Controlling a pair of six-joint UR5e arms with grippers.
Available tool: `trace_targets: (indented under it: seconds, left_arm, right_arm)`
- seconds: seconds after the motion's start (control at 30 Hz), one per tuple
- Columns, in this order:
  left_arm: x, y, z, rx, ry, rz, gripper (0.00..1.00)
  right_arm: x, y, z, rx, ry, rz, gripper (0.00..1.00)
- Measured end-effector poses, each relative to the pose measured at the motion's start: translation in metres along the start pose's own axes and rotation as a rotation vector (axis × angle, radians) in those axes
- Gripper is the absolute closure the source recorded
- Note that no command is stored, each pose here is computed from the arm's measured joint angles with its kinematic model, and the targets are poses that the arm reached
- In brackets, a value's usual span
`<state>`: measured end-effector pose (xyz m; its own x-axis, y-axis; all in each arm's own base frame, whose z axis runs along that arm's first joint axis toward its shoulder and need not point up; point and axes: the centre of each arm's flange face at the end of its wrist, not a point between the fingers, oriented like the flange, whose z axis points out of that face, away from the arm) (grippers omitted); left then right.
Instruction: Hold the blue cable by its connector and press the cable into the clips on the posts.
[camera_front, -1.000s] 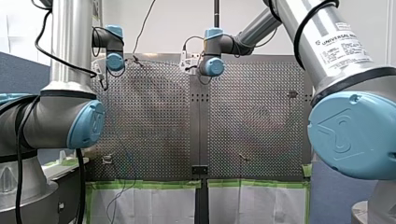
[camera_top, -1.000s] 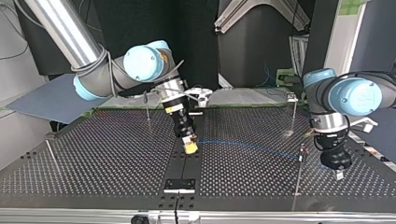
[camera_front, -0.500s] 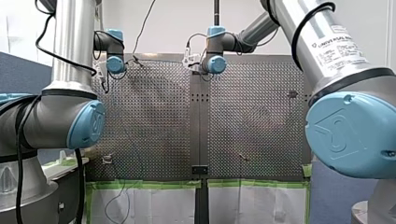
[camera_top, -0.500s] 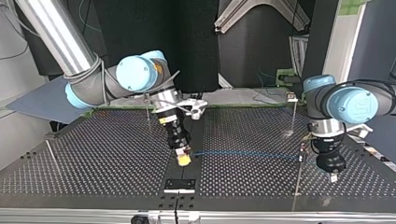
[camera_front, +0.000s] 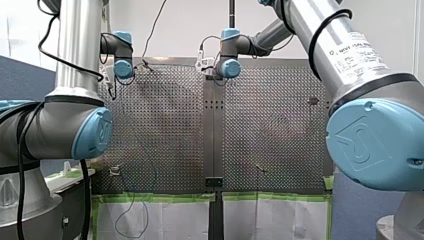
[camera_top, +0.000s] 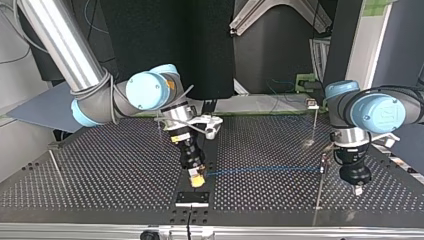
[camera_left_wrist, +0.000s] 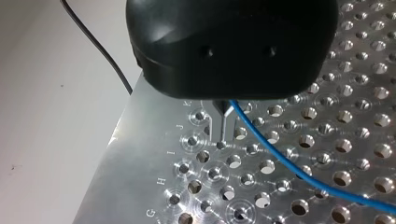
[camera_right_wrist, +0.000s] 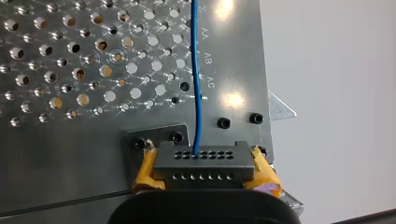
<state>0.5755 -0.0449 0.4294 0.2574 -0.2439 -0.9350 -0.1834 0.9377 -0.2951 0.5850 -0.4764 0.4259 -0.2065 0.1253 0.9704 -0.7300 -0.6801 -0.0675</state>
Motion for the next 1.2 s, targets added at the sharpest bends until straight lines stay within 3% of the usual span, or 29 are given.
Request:
trace_targets:
  seconds: [0.07, 0.3, 0.33, 0.4, 0.47, 0.5, 0.53, 0.87, 1.1, 1.2]
  left_arm:
    - [0.0, 0.0, 0.0, 0.0, 0.0, 0.001, 0.77]
    - [0.003, -0.003, -0.002, 0.027, 0.011, -0.014, 0.7]
    - [0.004, -0.002, -0.002, 0.028, 0.013, -0.017, 0.6]
    - [0.005, -0.003, -0.003, 0.037, 0.019, -0.03, 0.55]
    - [0.006, -0.004, -0.003, 0.049, 0.026, -0.04, 0.11]
    - [0.007, -0.005, -0.004, 0.054, 0.03, -0.045, 0.11]
    - [0.007, -0.005, -0.004, 0.054, 0.034, -0.047, 0.0]
    - [-0.002, -0.008, -0.02, -0.009, 0.069, -0.03, 0.0]
    - [-0.014, -0.011, -0.045, -0.058, 0.093, -0.044, 0.0]
    - [-0.016, -0.009, -0.059, -0.059, 0.12, -0.062, 0.0]
  right_arm:
    - [0.0, 0.0, 0.0, 0.001, -0.001, 0.0, 1.0]
    - [-0.001, 0.0, 0.0, 0.004, -0.005, 0.0, 1.0]
    - [-0.002, 0.0, 0.0, 0.004, -0.007, 0.0, 1.0]
    - [-0.003, 0.0, 0.0, 0.004, -0.011, 0.0, 1.0]
    - [-0.003, 0.0, 0.0, 0.004, -0.014, 0.0, 1.0]
    - [-0.004, 0.0, 0.0, 0.004, -0.014, 0.0, 1.0]
    - [-0.004, -0.001, -0.001, 0.004, -0.015, 0.0, 1.0]
    - [-0.005, 0.0, -0.001, 0.003, -0.019, -0.003, 1.0]
    - [-0.006, 0.001, 0.0, 0.003, -0.019, -0.003, 1.0]
    - [-0.006, 0.001, 0.0, 0.004, -0.02, -0.003, 1.0]
